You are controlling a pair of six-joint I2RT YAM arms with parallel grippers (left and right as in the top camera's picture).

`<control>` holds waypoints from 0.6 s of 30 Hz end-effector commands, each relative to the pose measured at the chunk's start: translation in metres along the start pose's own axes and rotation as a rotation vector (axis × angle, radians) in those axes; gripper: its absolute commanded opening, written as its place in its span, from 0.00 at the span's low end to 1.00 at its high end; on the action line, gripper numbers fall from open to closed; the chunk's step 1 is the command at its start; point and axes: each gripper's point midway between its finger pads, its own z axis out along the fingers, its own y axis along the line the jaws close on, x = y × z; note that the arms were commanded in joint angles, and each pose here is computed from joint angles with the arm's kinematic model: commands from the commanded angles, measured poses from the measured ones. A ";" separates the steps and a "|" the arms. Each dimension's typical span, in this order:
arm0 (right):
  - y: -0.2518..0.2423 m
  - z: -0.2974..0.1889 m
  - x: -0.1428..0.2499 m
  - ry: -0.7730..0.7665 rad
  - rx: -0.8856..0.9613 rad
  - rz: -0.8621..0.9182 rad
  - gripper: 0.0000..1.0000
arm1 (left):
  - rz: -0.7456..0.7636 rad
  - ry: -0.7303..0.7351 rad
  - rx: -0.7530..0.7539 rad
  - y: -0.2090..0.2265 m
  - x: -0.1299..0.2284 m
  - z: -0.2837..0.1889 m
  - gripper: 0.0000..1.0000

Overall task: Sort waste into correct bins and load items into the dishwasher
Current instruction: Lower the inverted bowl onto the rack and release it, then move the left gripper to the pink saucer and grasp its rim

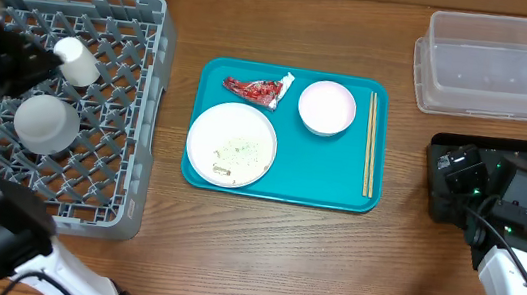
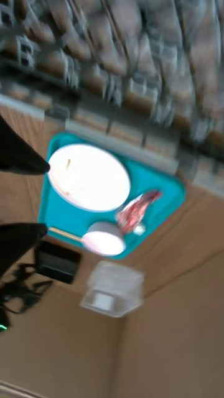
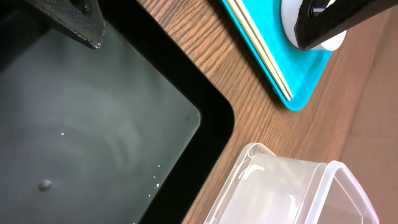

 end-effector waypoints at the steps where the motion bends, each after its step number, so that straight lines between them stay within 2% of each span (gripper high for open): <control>1: 0.011 -0.005 -0.010 -0.027 -0.030 -0.004 1.00 | 0.224 0.017 0.036 -0.064 0.032 0.005 0.38; 5: 0.011 -0.005 -0.010 -0.027 -0.030 -0.004 1.00 | 0.401 0.146 -0.109 -0.087 0.070 0.049 0.48; 9: 0.011 -0.005 -0.010 -0.027 -0.030 -0.004 1.00 | 0.598 0.274 -0.214 -0.109 0.111 0.097 0.52; 11: 0.011 -0.005 -0.010 -0.027 -0.030 -0.004 1.00 | 0.710 0.330 -0.238 -0.124 0.135 0.123 0.63; 13: 0.011 -0.005 -0.010 -0.027 -0.030 -0.004 1.00 | 0.820 0.363 -0.271 -0.135 0.154 0.150 0.89; 14: 0.011 -0.005 -0.010 -0.027 -0.030 -0.004 1.00 | 0.872 0.370 -0.291 -0.140 0.161 0.162 0.90; 16: 0.011 -0.005 -0.010 -0.027 -0.030 -0.004 1.00 | 0.964 0.362 -0.355 -0.146 0.171 0.189 1.00; 18: 0.011 -0.005 -0.010 -0.027 -0.030 -0.004 1.00 | 1.012 0.334 -0.427 -0.148 0.177 0.215 1.00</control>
